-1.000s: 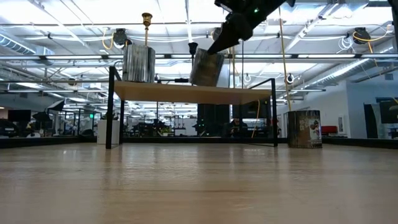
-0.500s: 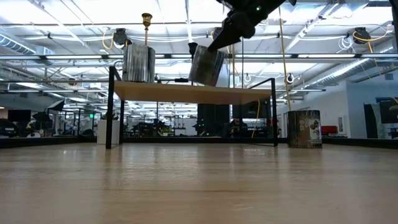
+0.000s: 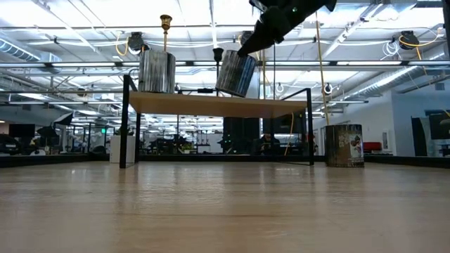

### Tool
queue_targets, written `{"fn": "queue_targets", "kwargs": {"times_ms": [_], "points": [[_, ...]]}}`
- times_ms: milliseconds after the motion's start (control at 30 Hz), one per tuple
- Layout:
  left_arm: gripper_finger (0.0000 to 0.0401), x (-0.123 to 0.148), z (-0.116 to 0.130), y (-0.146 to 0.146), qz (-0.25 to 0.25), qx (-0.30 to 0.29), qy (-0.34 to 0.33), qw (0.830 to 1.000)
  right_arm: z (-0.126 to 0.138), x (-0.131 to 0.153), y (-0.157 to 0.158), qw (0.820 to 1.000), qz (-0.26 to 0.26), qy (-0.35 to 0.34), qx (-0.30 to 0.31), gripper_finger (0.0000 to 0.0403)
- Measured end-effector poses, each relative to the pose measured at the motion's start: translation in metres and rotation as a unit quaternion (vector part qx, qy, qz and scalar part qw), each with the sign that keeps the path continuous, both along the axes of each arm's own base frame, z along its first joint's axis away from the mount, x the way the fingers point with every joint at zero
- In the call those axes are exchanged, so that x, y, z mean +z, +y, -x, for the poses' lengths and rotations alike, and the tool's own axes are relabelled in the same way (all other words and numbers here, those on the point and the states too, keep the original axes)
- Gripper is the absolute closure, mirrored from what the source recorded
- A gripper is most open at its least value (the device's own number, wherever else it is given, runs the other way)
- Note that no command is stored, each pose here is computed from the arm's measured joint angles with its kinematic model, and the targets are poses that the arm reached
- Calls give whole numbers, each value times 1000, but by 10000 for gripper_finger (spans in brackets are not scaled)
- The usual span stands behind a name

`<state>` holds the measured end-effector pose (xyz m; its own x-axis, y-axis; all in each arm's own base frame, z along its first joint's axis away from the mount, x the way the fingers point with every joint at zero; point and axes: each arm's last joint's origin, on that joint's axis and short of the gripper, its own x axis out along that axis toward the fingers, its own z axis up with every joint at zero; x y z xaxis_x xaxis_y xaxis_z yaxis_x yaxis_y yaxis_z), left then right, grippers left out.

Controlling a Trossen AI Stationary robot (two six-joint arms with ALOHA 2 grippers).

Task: Pick & Place candle stick holders
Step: Put the bottom silver scented candle on the shelf

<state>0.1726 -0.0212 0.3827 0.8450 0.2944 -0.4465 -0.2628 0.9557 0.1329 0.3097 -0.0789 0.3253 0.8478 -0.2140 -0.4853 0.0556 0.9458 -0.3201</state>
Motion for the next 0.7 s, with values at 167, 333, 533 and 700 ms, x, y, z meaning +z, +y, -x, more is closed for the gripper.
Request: {"fn": "queue_targets", "kwargs": {"times_ms": [167,333,533,700], "points": [[375,0,0,0,0,0,0,1000,-3,-3,1,999,-22,-9,28,399],[375,0,0,0,0,0,0,1000,-3,-8,5,1000,-6,3,29,399],[375,0,0,0,0,0,0,1000,-3,-9,4,1000,-1,5,21,399],[375,0,0,0,0,0,0,1000,-6,-12,4,1000,5,9,26,398]]}}
